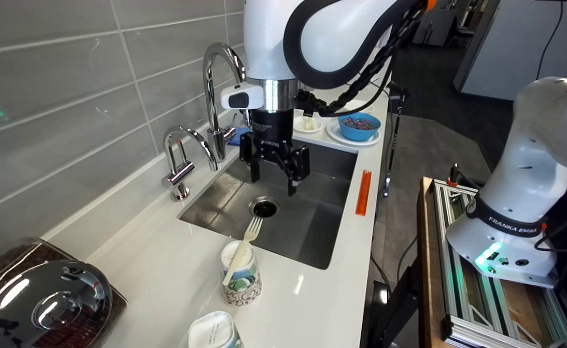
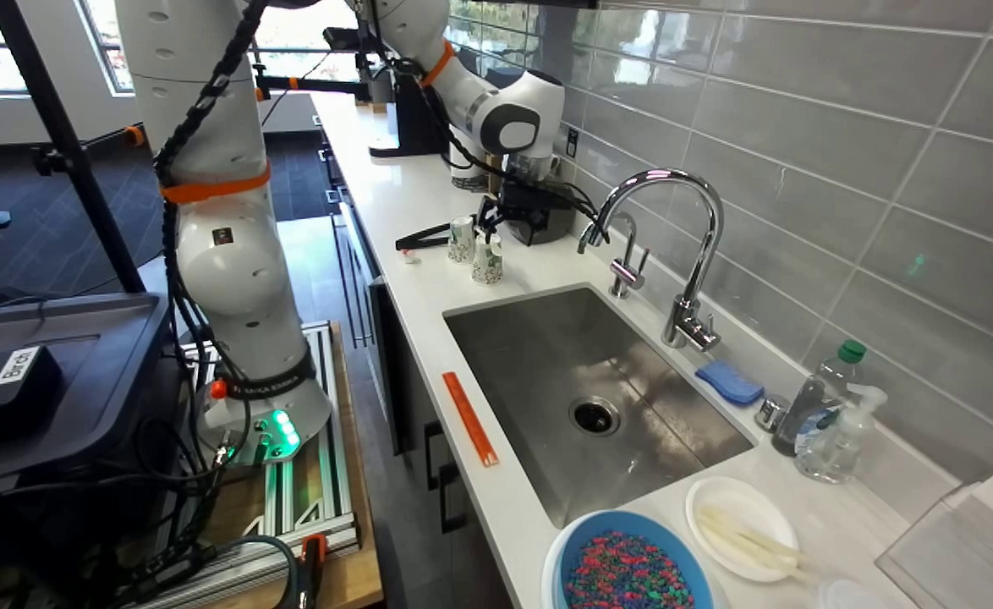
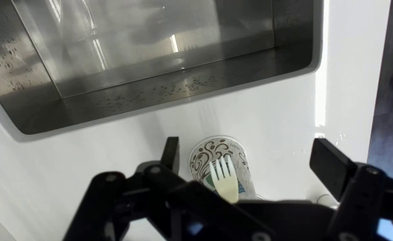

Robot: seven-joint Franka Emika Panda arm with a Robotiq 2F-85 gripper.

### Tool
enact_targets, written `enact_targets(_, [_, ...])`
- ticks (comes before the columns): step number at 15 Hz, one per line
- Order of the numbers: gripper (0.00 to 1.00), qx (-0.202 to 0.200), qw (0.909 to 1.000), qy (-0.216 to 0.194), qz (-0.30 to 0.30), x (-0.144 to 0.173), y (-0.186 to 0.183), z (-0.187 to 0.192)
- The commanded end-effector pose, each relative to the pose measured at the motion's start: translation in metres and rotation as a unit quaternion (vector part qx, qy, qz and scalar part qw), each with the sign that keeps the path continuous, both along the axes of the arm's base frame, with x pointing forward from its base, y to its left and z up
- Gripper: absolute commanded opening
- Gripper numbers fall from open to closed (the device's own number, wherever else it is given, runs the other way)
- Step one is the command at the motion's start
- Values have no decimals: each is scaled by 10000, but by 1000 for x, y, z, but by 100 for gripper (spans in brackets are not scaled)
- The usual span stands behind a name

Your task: Put one fork on the right cup

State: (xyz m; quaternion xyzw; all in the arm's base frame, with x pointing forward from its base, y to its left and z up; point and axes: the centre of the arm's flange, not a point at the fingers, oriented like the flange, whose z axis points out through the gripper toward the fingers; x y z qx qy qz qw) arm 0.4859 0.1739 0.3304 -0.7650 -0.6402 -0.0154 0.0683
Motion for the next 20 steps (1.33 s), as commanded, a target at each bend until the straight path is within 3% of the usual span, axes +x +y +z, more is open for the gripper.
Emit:
enact_targets(1, [100,35,9993,50,-361,-36,-15,17])
enact_targets(3, [100,34,9987,93,-497,-35,-20,16])
enact_targets(10, [100,221,9930,1060,-471,-26,-23,-19])
enact_targets(15, [100,577,9901,1220,-379,-17,-19,-39])
enact_targets(20, [100,586,9879,1362,-444,-28,-19,-40])
